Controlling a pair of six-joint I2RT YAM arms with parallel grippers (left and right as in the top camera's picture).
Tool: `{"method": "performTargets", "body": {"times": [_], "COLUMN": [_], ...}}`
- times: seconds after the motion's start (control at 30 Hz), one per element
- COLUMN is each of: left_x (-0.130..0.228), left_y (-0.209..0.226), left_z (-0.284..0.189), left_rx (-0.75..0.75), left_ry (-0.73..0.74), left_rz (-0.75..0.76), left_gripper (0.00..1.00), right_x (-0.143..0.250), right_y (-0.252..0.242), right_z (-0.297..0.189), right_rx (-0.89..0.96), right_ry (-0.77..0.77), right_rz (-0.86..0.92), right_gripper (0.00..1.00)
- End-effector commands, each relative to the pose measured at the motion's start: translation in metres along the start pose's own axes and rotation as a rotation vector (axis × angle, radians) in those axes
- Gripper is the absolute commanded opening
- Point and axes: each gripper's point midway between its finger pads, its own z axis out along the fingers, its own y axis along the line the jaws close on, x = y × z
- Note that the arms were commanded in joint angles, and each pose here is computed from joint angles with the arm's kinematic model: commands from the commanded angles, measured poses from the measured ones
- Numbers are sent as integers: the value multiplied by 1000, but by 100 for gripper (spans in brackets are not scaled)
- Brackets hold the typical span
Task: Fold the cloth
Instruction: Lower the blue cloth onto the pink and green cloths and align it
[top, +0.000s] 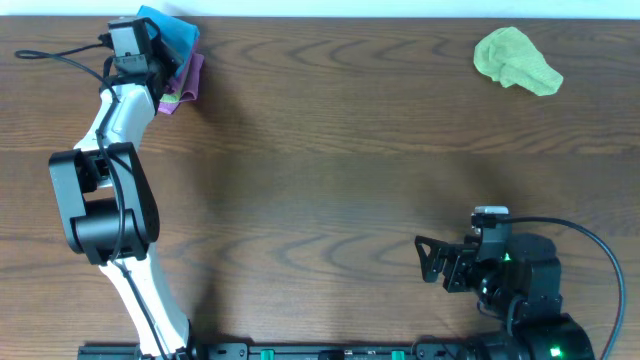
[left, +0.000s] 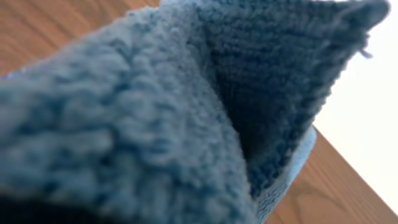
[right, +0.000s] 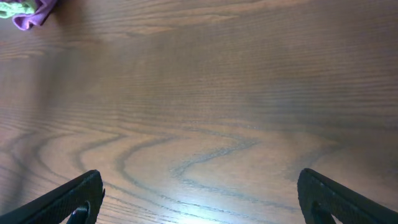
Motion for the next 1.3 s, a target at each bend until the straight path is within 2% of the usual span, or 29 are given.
{"method": "performTargets", "body": {"times": [0.0,0.13,0.17,0.2,0.27,0.33,0.43,0.6,0.7,0.93,1.27], "left_x": [-5,-4,-3,-3,-2,-1,0,-9,-25,-46,-42], "left_y": [9,14,15,15,15,16,17,10,2,-3,2], "left_z": [2,2,2,2,2,2,-1,-11,-27,-47,-55], "left_rx": [-50,-75,-77,-78,-79,-83,-89,-75,-56,-38,-64], "left_ry": [-16,-12,-9,-8,-6,0,8,-12,-50,-93,-63], "left_rz": [19,19,19,19,19,19,19,19,19,11,17], "left_gripper": [6,9,15,25,31,45,49,67,73,76,75], "right_x": [0,0,-1,-1,0,-1,-1,0,0,0,0], "right_y": [-2,-2,-2,-2,-2,-2,-2,-2,-2,-2,-2], "right_z": [0,0,0,0,0,0,0,0,0,0,0], "right_rx": [9,9,9,9,9,9,9,9,9,9,9], "right_ry": [-7,-7,-7,-7,-7,-7,-7,-7,-7,-7,-7], "right_rz": [17,17,17,17,17,17,17,17,17,17,17], "right_gripper": [99,99,99,99,99,99,99,99,99,99,99]}}
